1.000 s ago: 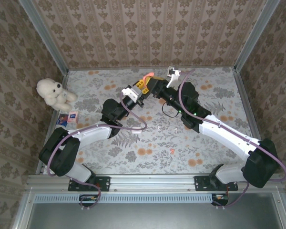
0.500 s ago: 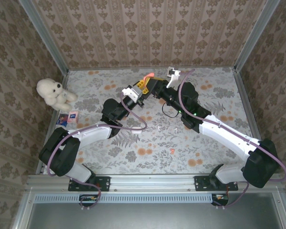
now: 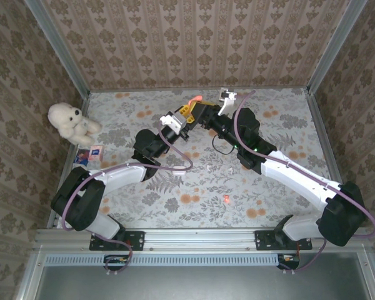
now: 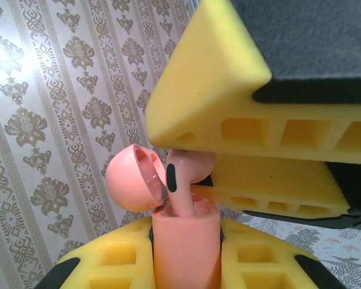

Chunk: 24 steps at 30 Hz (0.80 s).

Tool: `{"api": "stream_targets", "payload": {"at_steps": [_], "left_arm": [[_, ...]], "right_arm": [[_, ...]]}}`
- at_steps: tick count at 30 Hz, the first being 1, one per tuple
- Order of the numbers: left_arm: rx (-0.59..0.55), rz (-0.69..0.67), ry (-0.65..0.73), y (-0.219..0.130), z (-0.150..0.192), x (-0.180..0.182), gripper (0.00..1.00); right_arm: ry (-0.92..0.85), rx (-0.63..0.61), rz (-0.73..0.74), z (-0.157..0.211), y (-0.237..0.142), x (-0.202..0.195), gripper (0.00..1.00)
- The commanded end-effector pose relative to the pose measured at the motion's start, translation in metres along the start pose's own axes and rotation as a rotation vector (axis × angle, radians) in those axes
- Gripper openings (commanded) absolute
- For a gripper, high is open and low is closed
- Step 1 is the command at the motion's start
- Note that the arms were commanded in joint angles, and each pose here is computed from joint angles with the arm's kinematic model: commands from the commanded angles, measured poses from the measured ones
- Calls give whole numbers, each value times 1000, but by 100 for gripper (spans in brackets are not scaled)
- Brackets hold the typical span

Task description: Insert wireless bluetooth earbuds into charging case

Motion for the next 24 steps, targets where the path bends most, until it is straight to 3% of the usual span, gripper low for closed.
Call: {"api": "stream_targets", "payload": {"at_steps": [1, 24], "left_arm": [[-155, 40, 5, 3, -38, -6, 0], [-119, 50, -42, -3, -26, -8, 0]], "right_arm": [[-8, 127, 66, 27, 0, -11, 37], [65, 161, 165, 29, 10, -18, 38]]}}
Point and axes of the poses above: each hand's point on the last joint's axis, 136 mm out from that joint toward the fingers, its own y axis out along the fingers, its own x axis along the line the jaws close on, z = x × y, the point moved 9 cm from there along -y, back along the fingers, and after that the axes turned 14 degrees about -y, right-handed, at the moved point
